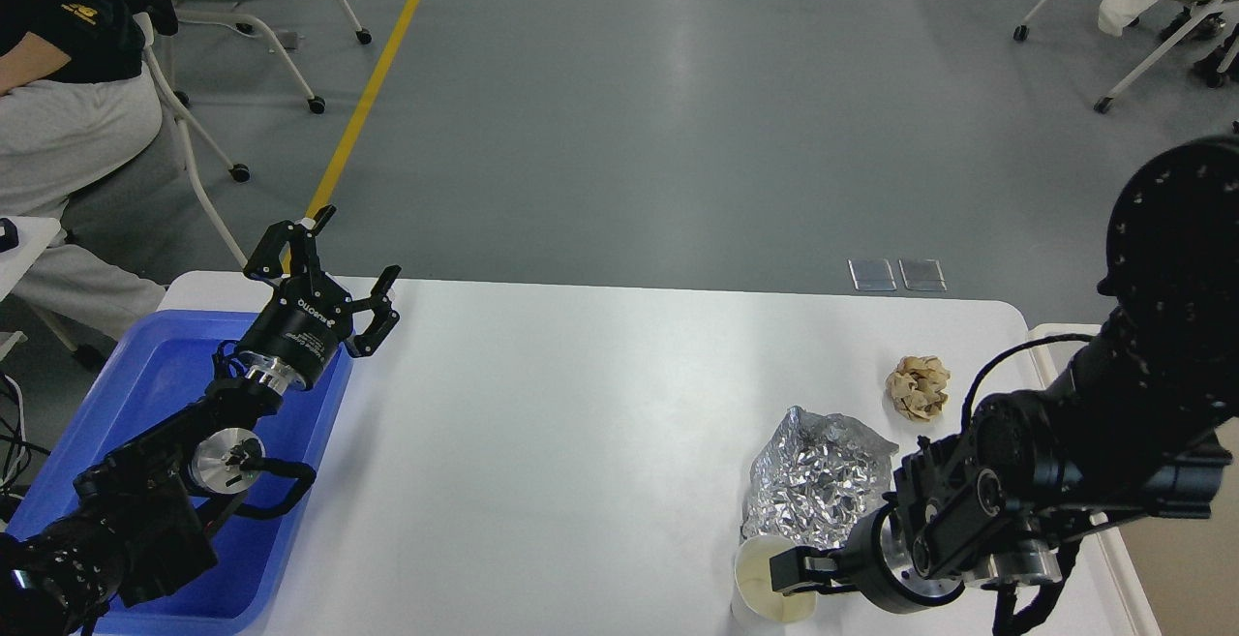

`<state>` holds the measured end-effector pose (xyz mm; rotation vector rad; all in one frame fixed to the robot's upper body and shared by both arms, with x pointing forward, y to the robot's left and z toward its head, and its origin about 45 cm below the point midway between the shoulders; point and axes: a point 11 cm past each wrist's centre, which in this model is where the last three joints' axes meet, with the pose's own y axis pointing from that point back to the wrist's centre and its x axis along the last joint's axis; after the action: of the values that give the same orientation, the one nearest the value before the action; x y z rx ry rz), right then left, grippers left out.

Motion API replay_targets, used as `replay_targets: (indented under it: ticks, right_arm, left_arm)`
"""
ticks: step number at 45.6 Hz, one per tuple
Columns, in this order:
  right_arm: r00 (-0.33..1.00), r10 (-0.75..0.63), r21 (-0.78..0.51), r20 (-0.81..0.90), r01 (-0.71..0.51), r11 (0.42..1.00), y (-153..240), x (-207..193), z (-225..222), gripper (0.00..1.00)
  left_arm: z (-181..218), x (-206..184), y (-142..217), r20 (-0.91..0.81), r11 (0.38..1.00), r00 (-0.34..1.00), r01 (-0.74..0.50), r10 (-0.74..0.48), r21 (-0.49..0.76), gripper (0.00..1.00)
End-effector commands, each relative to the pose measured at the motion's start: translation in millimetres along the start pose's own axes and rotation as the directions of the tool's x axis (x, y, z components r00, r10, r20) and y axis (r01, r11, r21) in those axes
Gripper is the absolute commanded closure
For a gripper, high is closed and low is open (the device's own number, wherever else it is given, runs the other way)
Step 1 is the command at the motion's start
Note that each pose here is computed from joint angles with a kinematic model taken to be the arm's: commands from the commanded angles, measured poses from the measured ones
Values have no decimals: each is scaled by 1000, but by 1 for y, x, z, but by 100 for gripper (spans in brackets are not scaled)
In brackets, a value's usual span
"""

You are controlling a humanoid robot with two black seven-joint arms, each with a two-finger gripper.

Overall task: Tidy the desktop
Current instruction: 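Lower the right gripper down to the white paper cup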

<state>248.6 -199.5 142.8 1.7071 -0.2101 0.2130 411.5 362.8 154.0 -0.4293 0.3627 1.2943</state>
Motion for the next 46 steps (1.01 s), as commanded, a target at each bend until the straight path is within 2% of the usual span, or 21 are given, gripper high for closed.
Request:
replay_targets:
  ticks: [1, 17, 22, 25, 27, 36, 40, 41, 42, 43, 46]
  right_arm:
    - [998, 53, -10, 22, -53, 999, -10, -3, 6, 0]
    - [998, 51, -19, 39, -50, 999, -16, -9, 10, 0]
    - [997, 58, -19, 46, -57, 998, -17, -11, 11, 5]
    - [997, 57, -20, 47, -56, 998, -18, -12, 11, 22]
    - [997, 60, -20, 47, -59, 998, -18, -12, 11, 29]
    - [996, 86, -20, 36, -86, 996, -18, -9, 12, 37]
    - [996, 80, -21, 35, -79, 997, -17, -10, 12, 61]
    - [996, 79, -21, 35, -78, 997, -17, -11, 12, 73]
    - [996, 77, -21, 35, -76, 997, -17, -11, 12, 89]
    - [997, 74, -21, 36, -73, 997, -17, -12, 12, 100]
    - [997, 74, -21, 36, -73, 997, -17, -12, 12, 100]
  left_arm:
    - [0, 0, 0, 0, 1000, 1000, 0, 0, 0, 0]
    - [0, 0, 0, 0, 1000, 1000, 0, 0, 0, 0]
    - [0, 0, 0, 0, 1000, 1000, 0, 0, 0, 0]
    - [0, 0, 0, 0, 1000, 1000, 0, 0, 0, 0]
    - [0, 0, 0, 0, 1000, 1000, 0, 0, 0, 0]
    - [0, 0, 0, 0, 1000, 1000, 0, 0, 0, 0]
    - [0, 0, 0, 0, 1000, 1000, 0, 0, 0, 0]
    - [0, 0, 0, 0, 1000, 1000, 0, 0, 0, 0]
    - [0, 0, 0, 0, 1000, 1000, 0, 0, 0, 0]
    - [0, 0, 0, 0, 1000, 1000, 0, 0, 0, 0]
    - [0, 0, 0, 0, 1000, 1000, 0, 0, 0, 0]
